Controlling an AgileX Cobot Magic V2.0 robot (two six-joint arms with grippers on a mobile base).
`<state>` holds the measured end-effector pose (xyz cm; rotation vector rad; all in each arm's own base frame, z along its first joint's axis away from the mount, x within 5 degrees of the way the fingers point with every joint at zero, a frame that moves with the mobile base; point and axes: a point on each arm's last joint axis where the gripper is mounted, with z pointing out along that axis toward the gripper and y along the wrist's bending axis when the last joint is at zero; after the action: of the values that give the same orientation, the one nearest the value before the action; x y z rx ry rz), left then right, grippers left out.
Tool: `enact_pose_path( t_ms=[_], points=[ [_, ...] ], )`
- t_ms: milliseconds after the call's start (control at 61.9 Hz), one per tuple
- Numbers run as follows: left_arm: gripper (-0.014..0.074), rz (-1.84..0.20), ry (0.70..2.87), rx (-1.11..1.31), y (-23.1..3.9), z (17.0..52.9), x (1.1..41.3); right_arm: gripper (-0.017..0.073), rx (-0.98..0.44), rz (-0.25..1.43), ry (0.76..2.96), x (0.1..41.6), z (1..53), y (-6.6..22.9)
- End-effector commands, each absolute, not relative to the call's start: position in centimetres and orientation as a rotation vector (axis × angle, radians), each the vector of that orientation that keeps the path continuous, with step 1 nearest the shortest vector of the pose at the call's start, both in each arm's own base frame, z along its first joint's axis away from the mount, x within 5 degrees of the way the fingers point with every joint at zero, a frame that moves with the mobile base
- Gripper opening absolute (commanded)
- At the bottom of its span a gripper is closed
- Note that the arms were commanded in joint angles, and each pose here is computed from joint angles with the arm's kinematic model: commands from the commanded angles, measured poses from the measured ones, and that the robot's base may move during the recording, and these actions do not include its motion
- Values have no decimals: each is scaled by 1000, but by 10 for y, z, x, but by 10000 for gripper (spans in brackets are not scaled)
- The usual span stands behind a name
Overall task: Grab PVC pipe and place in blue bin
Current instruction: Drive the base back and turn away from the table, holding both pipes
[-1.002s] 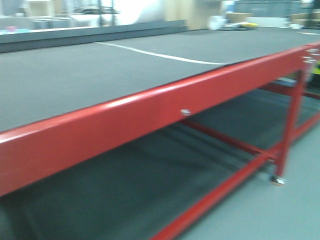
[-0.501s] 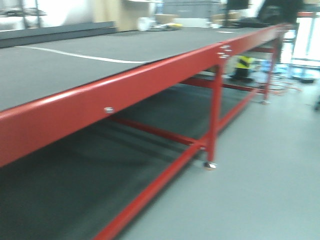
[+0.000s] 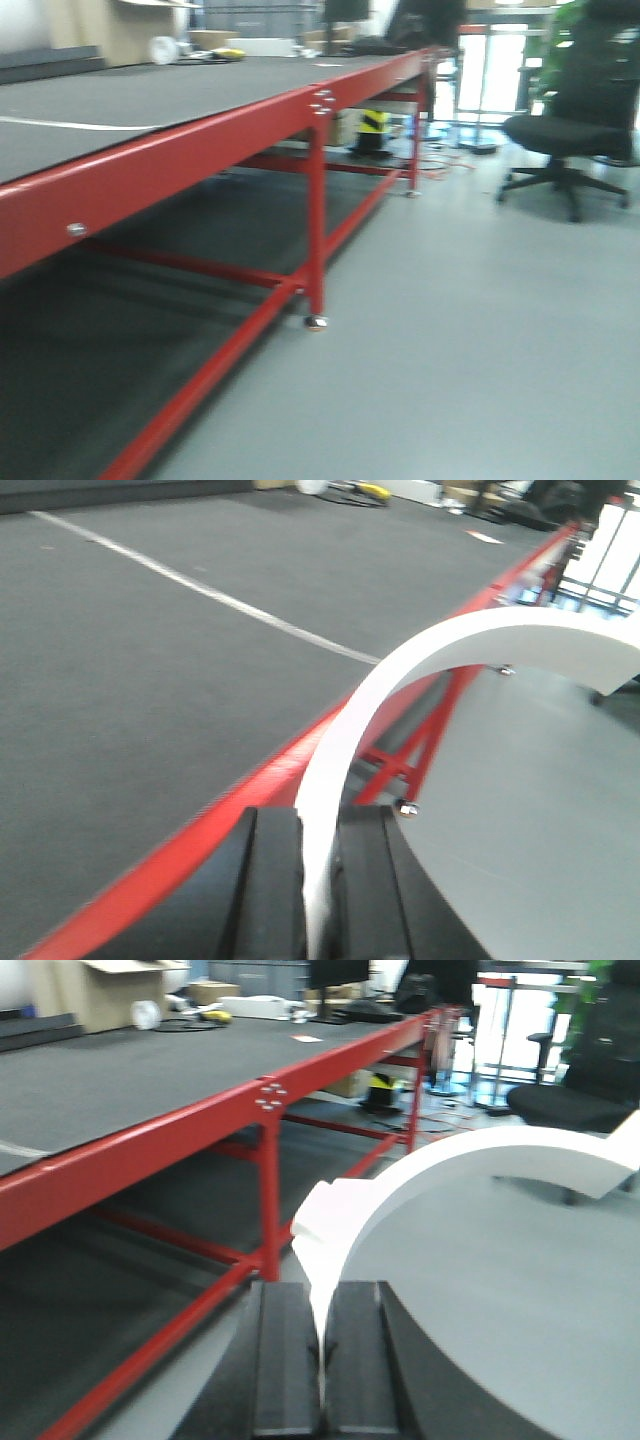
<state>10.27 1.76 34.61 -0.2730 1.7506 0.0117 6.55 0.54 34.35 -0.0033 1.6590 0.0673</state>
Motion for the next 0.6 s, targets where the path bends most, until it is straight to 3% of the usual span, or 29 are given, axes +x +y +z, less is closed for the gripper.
enact_pose_path(
  t_ms=[0, 582],
  points=[
    [-111, 2, 1720, -282, 17, 349, 101, -162, -2, 51, 1637, 65, 345, 4],
    [-111, 2, 1720, -282, 17, 349, 101, -162, -2, 51, 1637, 65, 345, 4]
  ],
)
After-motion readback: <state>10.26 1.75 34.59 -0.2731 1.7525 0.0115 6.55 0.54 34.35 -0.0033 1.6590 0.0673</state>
